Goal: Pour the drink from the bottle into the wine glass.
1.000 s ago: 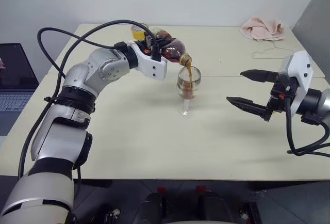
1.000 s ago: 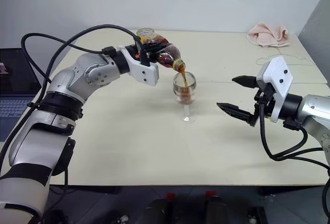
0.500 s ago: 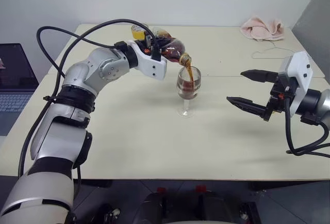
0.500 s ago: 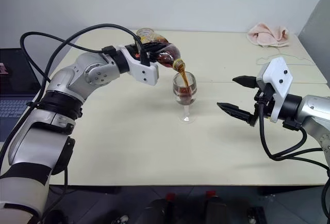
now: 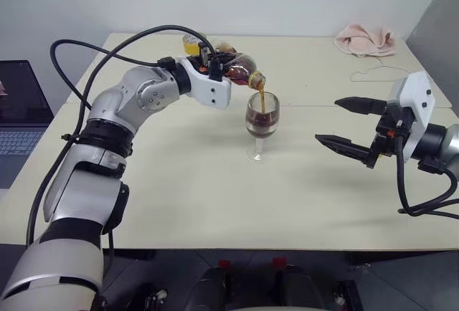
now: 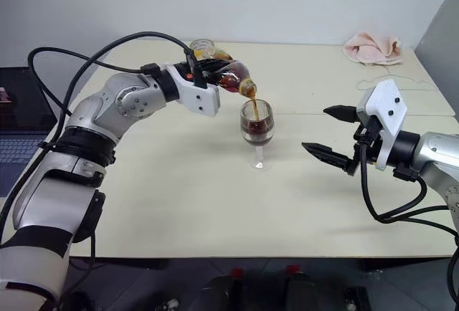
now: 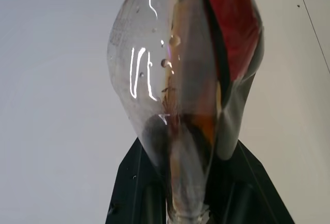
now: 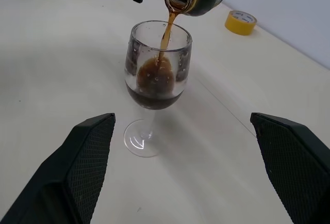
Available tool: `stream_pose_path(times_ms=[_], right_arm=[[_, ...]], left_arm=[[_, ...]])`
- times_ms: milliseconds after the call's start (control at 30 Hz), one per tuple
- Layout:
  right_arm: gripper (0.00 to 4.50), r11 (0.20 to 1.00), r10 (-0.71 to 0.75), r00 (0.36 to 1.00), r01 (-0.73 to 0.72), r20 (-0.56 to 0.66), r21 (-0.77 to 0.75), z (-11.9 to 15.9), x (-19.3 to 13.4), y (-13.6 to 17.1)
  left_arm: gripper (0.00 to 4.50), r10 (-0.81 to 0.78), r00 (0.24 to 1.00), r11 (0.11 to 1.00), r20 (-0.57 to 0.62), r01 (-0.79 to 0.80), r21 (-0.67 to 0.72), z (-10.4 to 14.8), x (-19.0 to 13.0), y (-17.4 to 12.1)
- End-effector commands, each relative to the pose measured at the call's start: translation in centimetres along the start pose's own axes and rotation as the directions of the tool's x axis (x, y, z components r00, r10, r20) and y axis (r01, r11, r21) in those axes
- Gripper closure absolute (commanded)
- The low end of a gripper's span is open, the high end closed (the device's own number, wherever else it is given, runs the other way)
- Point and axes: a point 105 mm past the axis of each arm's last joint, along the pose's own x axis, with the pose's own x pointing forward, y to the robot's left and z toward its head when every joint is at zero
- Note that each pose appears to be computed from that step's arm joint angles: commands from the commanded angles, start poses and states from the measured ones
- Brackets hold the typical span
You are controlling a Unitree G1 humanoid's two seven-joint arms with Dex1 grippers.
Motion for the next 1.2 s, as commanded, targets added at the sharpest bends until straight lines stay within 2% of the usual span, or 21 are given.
stream_pose_path(times_ms=[33,233,333,400,500,567,700,800,933,1033,1100,1200], right_arm=[[0.0,0.999,-0.008,1.0,0.01,0.028,-0.05,1.0,-0.3,0.1],[0.0,0.999,-0.009,1.0,0.01,0.022,-0.049,0.9,-0.4,0.0],[0.0,0.999,-0.007,1.0,0.008,0.02,-0.049,0.9,-0.3,0.0],[0.0,0.999,-0.006,1.0,0.007,0.02,-0.05,0.9,-0.3,0.0],[0.0,0.999,0.003,0.999,-0.001,0.032,-0.053,1.2,-0.2,0.0],[0.0,0.999,0.017,0.998,-0.014,0.066,-0.052,1.7,-0.2,0.1],[0.0,0.997,0.057,0.989,-0.049,0.138,-0.06,2.9,-0.2,0.4],[0.0,0.996,0.075,0.985,-0.065,0.157,-0.067,3.3,-0.1,0.5],[0.0,0.993,0.104,0.978,-0.093,0.179,-0.068,3.7,0.2,0.7],[0.0,0.991,0.123,0.977,-0.112,0.174,-0.071,3.8,0.4,0.9],[0.0,0.991,0.125,0.977,-0.114,0.17,-0.073,3.9,0.4,0.8],[0.0,0.991,0.125,0.978,-0.115,0.164,-0.073,3.8,0.6,0.7]], left_arm=[[3.85,0.105,0.994,0.992,0.018,-0.103,-0.074,0.4,-0.2,2.5],[3.86,0.163,0.986,0.932,0.028,-0.145,-0.332,0.8,-0.1,2.4],[3.86,0.219,0.976,0.828,0.0,-0.186,-0.529,0.4,-0.3,2.5],[3.86,0.238,0.971,0.766,-0.024,-0.203,-0.61,0.0,-0.5,2.5],[3.86,0.284,0.951,0.592,-0.12,-0.272,-0.758,-1.5,-1.2,1.7],[3.86,0.288,0.922,0.422,-0.259,-0.365,-0.83,-3.6,-2.4,-0.4],[3.86,0.265,0.861,0.219,-0.435,-0.493,-0.842,-5.8,-4.7,-3.6],[3.86,0.248,0.835,0.179,-0.492,-0.538,-0.824,-6.0,-5.7,-5.9],[3.86,0.227,0.751,0.071,-0.62,-0.648,-0.758,-7.0,-7.5,-8.9],[3.86,0.191,0.688,0.025,-0.7,-0.717,-0.697,-8.2,-8.7,-10.2],[3.86,0.183,0.682,0.041,-0.708,-0.725,-0.688,-8.6,-8.9,-10.5],[3.86,0.177,0.663,0.02,-0.728,-0.742,-0.67,-9.2,-9.4,-11.1]])
